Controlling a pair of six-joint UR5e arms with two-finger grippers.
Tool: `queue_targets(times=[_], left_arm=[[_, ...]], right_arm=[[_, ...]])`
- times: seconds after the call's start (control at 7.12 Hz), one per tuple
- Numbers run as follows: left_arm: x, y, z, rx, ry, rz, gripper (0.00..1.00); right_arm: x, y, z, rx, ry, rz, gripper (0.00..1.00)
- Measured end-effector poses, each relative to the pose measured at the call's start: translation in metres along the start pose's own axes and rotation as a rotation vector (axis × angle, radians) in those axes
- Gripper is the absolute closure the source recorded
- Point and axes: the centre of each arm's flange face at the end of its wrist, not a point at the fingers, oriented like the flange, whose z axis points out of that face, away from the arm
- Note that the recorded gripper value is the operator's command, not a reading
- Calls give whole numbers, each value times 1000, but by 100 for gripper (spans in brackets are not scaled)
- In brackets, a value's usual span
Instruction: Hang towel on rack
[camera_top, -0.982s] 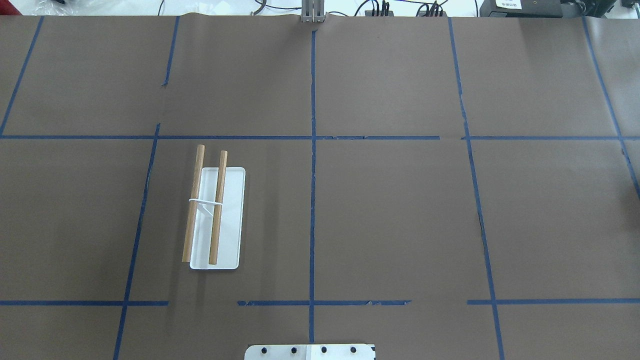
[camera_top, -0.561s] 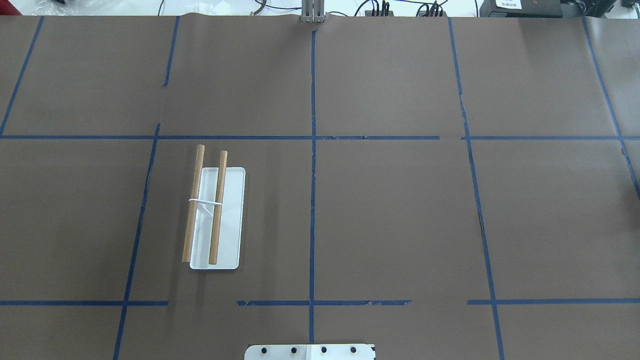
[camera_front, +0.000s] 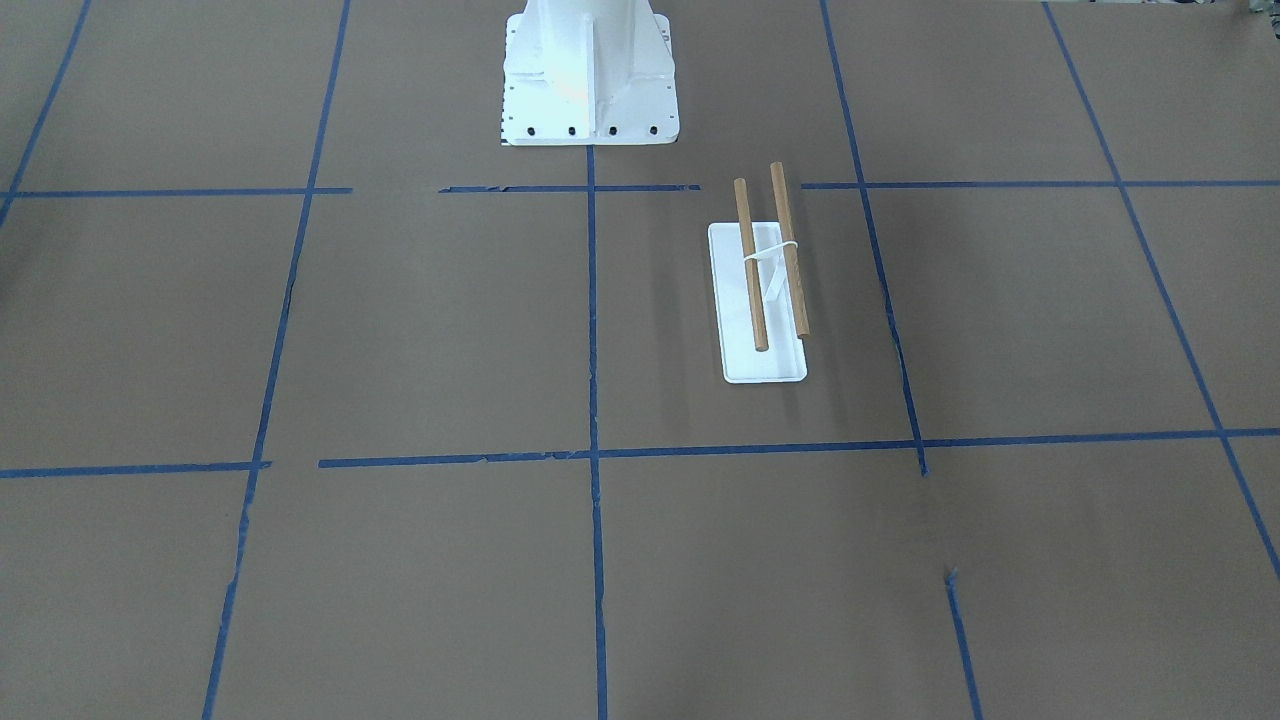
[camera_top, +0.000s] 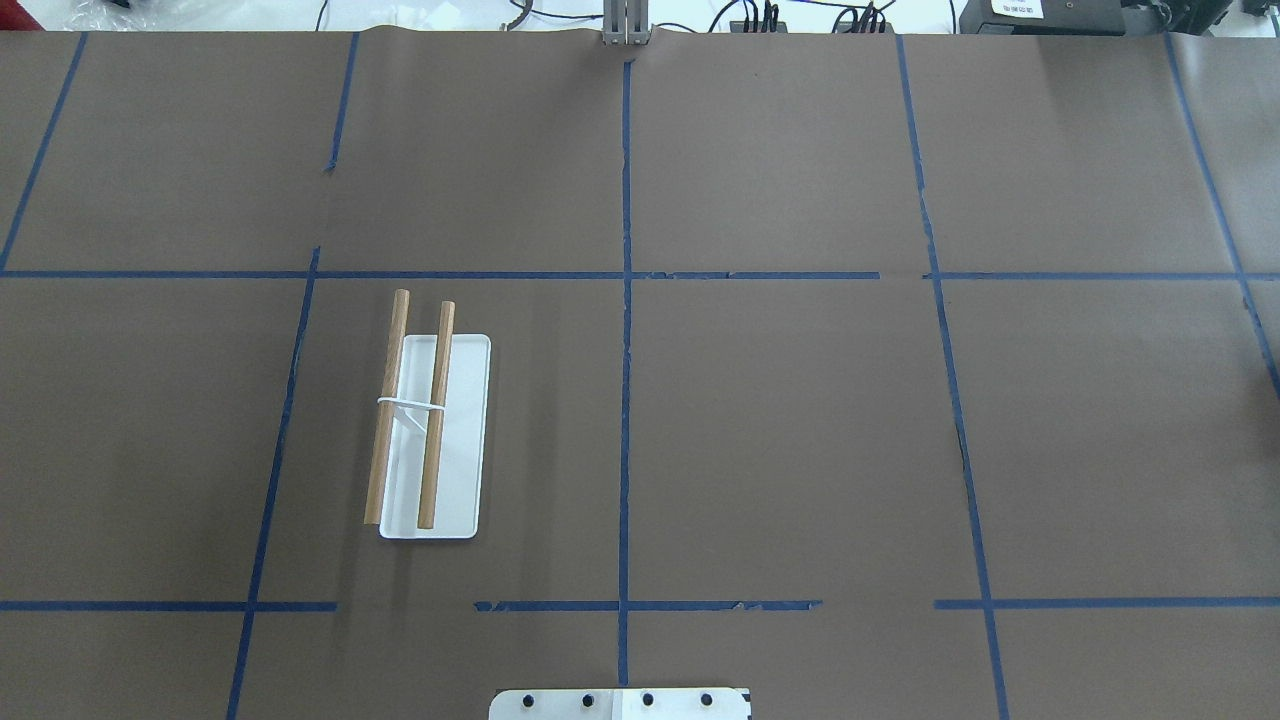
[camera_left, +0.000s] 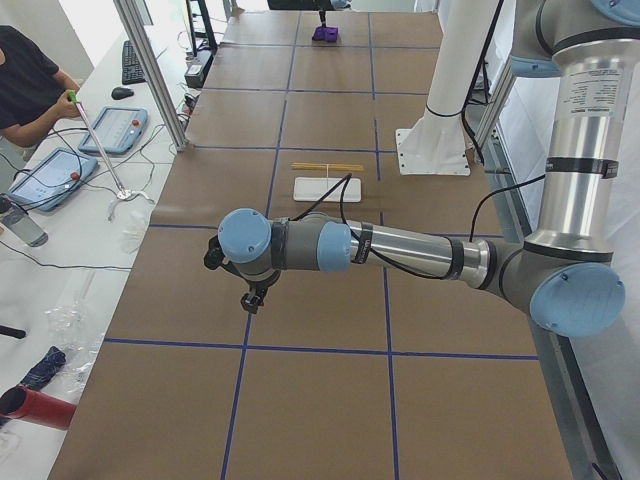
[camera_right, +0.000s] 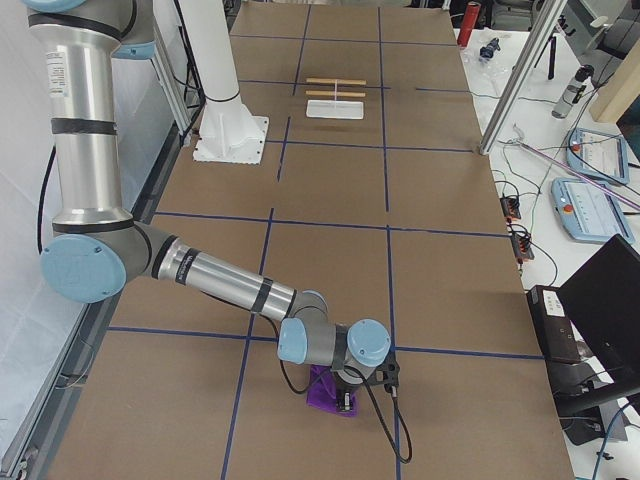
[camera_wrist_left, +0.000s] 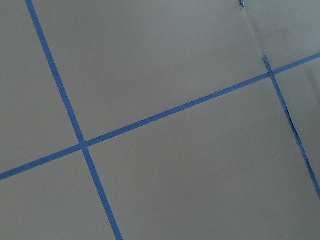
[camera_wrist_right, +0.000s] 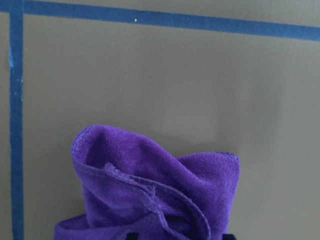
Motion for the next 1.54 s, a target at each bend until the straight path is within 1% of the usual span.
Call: queue_targets(times=[0.42, 0.56, 0.7, 0.84, 0.98, 1.12, 1.26, 1.4, 1.54], left_arm=[[0, 0, 0, 0, 0, 1, 0], [0, 0, 0, 0, 0, 0, 0], [1, 0, -1, 1, -1, 2, 0], [3, -1, -2, 4, -2, 6, 0], [5, -3, -4, 7, -3, 12, 0], [7, -6, -5, 10, -4, 18, 0], [10, -12, -8, 15, -6, 17, 0], [16, -22, -12, 31, -13, -7, 0], [27, -36, -12, 58, -20, -76, 0]], right_arm=[[4, 2, 5, -12, -4, 11, 100], [-4, -3, -4, 8, -8, -4, 100], [-21, -9, -30, 58, -17, -30, 100], [-45, -5, -72, 121, -28, -53, 100], [-86, 9, -126, 164, -32, -69, 100], [-140, 27, -189, 194, -35, -66, 100], [-193, 48, -244, 234, -46, -38, 100], [-240, 65, -287, 289, -81, 1, 100], [-285, 74, -324, 340, -149, 34, 100]])
